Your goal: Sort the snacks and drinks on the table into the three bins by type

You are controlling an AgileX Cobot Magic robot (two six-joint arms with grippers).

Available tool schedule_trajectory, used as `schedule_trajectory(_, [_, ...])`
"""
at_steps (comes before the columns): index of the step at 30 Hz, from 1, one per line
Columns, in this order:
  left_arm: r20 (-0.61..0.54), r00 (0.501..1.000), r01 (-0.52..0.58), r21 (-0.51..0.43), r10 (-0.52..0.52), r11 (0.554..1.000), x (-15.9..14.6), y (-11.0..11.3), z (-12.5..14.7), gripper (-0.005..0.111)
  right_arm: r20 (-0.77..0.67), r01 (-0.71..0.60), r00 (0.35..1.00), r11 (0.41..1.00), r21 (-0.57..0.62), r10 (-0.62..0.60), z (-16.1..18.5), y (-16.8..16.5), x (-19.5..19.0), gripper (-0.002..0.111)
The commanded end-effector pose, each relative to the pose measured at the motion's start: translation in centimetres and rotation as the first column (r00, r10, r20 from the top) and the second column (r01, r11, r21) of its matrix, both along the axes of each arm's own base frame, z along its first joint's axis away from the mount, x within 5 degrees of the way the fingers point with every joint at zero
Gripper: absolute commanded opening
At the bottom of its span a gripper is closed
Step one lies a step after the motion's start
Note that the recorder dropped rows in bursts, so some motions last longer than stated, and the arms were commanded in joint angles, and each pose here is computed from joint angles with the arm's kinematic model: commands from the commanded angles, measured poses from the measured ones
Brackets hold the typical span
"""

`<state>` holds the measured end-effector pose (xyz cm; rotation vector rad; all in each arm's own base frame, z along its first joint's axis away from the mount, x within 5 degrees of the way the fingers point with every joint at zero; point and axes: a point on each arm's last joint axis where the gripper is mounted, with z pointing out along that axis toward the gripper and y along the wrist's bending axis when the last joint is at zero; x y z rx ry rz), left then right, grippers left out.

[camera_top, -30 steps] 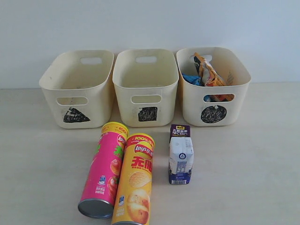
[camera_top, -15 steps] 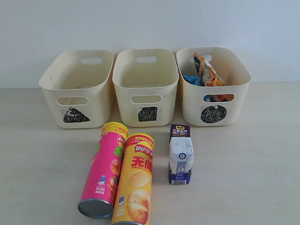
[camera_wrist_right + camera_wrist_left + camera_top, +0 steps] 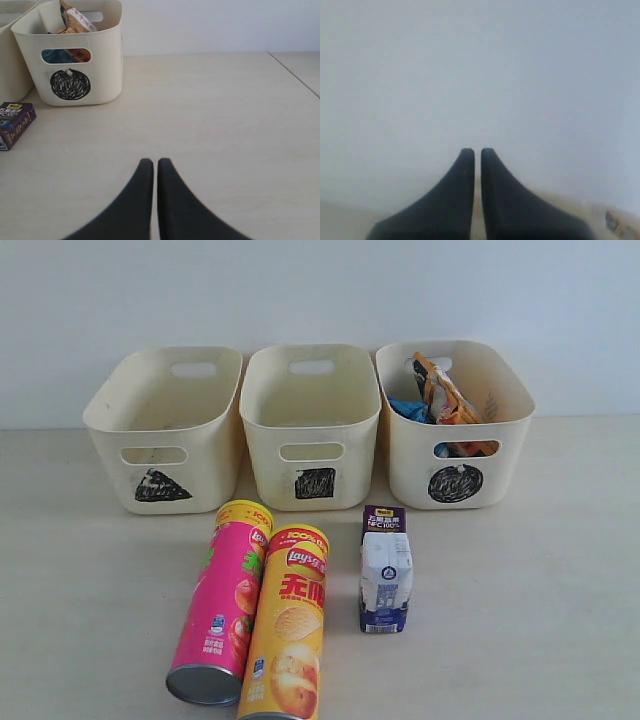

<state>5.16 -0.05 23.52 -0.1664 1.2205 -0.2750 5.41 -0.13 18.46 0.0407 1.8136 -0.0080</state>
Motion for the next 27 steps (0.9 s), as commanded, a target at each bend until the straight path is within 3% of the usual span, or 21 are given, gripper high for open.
schedule_trajectory(1, [0.265,0.964,0.079,-0.160,-0.034,0.984,-1.2,0.3,2.6,0.004,0.007,0.005,1.000,1.000,-0.004,-0.005,-0.1,0.0,0.0,0.000])
schedule_trajectory(3, [0.279,0.960,0.088,-0.161,-0.040,0.983,-1.2,0.2,4.3,0.004,0.007,0.005,1.000,1.000,-0.004,-0.005,-0.1,0.0,0.0,0.000])
schedule_trajectory(6, [0.190,0.980,0.071,-0.076,-0.055,0.995,0.2,-0.2,6.8,0.004,0.007,0.005,1.000,1.000,-0.004,-0.005,-0.1,0.0,0.0,0.000])
schedule_trajectory(9, [0.072,0.996,0.058,0.014,-0.058,0.998,2.7,-0.7,8.5,0.004,0.007,0.005,1.000,1.000,-0.004,-0.005,-0.1,0.0,0.0,0.000])
schedule_trajectory(13, [-0.035,0.998,0.057,0.032,-0.056,0.998,6.2,-0.9,10.3,0.004,0.005,0.005,1.000,1.000,-0.004,-0.005,-0.1,0.0,0.0,0.000])
schedule_trajectory(16, [-0.127,0.991,0.060,0.106,-0.046,0.993,9.0,-1.1,11.3,0.004,0.005,0.005,1.000,1.000,-0.004,-0.005,-0.1,0.0,0.0,0.000])
schedule_trajectory(20, [-0.301,0.954,0.057,0.198,0.005,0.979,12.7,-1.1,11.9,0.004,0.005,0.005,1.000,1.000,-0.004,-0.005,-0.1,0.0,0.0,0.000])
schedule_trajectory(27, [-0.580,0.801,0.094,0.367,0.149,0.926,16.9,-1.0,11.5,0.004,0.005,0.005,1.000,1.000,-0.004,-0.005,-0.1,0.0,0.0,0.000])
